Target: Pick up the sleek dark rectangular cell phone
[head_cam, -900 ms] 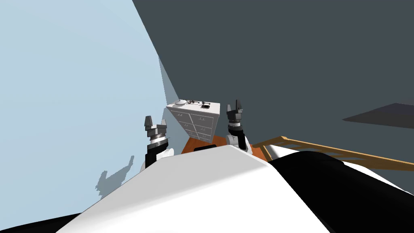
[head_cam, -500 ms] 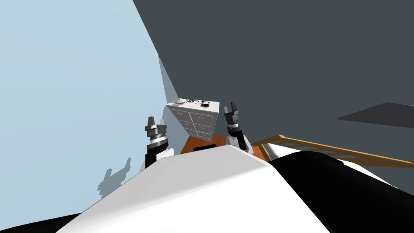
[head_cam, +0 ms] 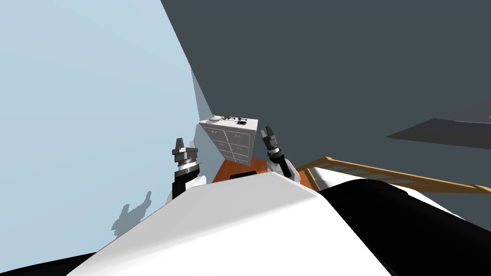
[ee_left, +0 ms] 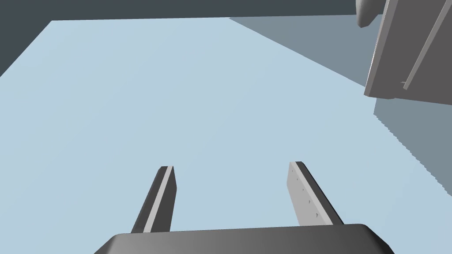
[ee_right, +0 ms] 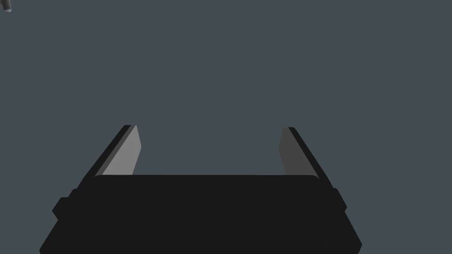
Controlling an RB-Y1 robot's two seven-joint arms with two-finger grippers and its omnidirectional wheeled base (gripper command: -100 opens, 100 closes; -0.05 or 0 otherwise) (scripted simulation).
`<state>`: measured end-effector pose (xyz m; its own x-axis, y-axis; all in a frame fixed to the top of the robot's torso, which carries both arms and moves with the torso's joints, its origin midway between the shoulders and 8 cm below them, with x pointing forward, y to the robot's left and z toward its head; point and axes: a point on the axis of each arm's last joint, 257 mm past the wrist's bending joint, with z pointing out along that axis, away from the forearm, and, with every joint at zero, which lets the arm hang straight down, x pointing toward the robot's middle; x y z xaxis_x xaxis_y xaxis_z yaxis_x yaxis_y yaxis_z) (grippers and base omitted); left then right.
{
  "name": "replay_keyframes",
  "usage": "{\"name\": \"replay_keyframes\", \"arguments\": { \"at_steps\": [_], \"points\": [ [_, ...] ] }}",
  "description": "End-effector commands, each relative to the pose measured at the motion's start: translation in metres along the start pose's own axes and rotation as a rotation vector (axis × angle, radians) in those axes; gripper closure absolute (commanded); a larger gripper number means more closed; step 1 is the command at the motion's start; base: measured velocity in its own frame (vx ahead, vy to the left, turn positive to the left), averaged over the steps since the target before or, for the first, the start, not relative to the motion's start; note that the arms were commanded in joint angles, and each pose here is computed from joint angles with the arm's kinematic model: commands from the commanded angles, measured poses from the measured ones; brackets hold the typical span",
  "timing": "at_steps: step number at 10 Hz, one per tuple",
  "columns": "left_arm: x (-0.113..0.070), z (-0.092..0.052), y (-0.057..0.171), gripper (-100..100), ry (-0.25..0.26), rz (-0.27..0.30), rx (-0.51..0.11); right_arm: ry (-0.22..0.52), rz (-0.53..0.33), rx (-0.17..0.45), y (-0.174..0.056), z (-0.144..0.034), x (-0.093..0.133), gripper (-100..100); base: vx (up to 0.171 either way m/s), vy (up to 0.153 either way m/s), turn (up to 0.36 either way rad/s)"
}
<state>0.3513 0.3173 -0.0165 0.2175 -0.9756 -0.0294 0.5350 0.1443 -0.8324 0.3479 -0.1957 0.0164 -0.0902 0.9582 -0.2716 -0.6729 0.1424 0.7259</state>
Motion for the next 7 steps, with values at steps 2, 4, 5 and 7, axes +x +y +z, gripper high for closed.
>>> {"name": "replay_keyframes", "arguments": {
  "at_steps": [2,4,5,7],
  "points": [
    [0.000,0.000,0.000,0,0.000,0.000,0.000,0.085,-0.020,0.018,-0.014,-0.008,0.018,-100,-0.089,-0.016,0.009],
    [0.000,0.000,0.000,0,0.000,0.000,0.000,0.151,-0.036,0.032,-0.023,-0.015,0.030,-100,-0.099,-0.020,0.012],
    [0.000,0.000,0.000,0,0.000,0.000,0.000,0.179,-0.047,0.036,-0.024,-0.018,0.033,-100,-0.091,-0.031,0.012],
    [0.000,0.000,0.000,0,0.000,0.000,0.000,0.252,-0.068,0.051,-0.035,-0.028,0.044,-100,-0.097,-0.022,0.016]
  ]
}}
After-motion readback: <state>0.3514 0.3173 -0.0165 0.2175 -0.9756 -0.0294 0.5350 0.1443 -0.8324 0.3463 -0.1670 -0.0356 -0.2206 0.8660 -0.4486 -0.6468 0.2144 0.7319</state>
